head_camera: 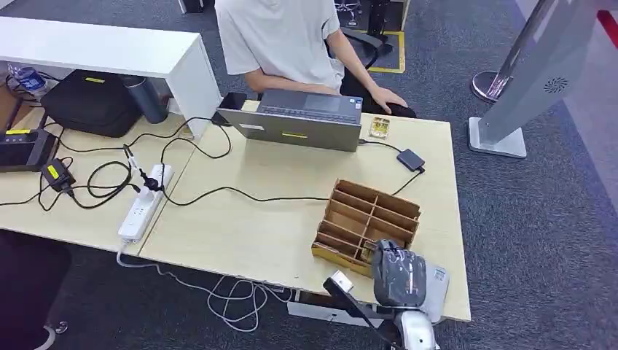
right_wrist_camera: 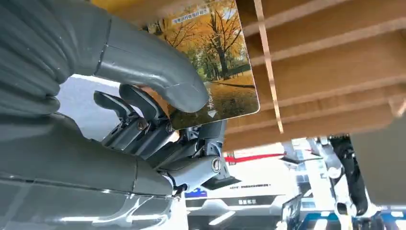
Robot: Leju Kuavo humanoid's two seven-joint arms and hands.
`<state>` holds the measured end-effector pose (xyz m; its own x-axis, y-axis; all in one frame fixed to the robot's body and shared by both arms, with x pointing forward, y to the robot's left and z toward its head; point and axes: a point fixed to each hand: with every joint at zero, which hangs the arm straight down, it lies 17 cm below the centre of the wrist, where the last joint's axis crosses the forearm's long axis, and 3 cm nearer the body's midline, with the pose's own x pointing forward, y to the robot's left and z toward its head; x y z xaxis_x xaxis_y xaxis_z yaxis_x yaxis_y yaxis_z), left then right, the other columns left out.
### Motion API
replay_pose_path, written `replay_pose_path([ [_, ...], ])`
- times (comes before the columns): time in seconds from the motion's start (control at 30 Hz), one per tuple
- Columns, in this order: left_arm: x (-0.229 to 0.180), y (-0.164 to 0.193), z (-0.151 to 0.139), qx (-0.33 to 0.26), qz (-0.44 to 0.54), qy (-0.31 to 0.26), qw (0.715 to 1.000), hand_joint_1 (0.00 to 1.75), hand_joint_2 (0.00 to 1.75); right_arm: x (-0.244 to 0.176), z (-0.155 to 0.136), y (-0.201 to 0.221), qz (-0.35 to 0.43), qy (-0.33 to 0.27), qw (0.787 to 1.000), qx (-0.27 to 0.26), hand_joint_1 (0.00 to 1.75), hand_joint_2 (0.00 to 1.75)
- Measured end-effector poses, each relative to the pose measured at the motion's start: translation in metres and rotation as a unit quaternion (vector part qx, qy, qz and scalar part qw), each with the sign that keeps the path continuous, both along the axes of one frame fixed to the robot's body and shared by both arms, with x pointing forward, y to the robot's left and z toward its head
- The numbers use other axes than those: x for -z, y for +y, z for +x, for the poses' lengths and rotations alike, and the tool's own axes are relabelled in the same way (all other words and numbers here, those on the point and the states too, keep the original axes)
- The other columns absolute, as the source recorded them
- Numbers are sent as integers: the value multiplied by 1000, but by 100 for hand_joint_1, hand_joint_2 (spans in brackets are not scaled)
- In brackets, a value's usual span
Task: Pass the card to the sensor for recognition and then transmit it.
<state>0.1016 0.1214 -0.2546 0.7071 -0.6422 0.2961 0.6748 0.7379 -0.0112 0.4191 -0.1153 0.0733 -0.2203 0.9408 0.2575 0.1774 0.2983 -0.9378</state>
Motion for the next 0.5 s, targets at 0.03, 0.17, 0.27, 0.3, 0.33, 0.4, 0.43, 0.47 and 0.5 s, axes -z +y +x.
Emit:
replay_pose_path([
  [0.03, 0, 0, 0, 0, 0, 0, 1000, 0, 175, -4, 2, -1, 1, -4, 1000, 2, 175, 175],
  [0.17, 1, 3, -3, 1, 1, 3, 1000, 0, 175, -24, 8, -6, 2, -25, 1000, 8, 175, 175],
  [0.27, 1, 3, -4, 2, -2, 4, 1000, 0, 175, -39, 15, -13, 7, -38, 999, 16, 175, 175],
  [0.3, 1, 3, -4, 3, -3, 4, 1000, 0, 175, -43, 17, -14, 8, -43, 999, 17, 175, 175],
  [0.33, 1, 3, -4, 3, -3, 3, 1000, 0, 175, -47, 18, -15, 9, -47, 999, 18, 175, 175],
  [0.4, 1, 3, -4, 3, -4, 2, 1000, 0, 175, -52, 20, -17, 11, -53, 998, 20, 175, 175],
  [0.43, 1, 3, -4, 3, -4, 3, 1000, 0, 175, -54, 20, -18, 11, -55, 998, 21, 175, 175],
  [0.47, 1, 3, -4, 3, -5, 3, 1000, 0, 175, -57, 22, -19, 12, -58, 998, 22, 175, 175],
  [0.5, 1, 3, -4, 4, -8, 1, 1000, 0, 175, -62, 25, -20, 11, -60, 998, 22, 175, 175],
])
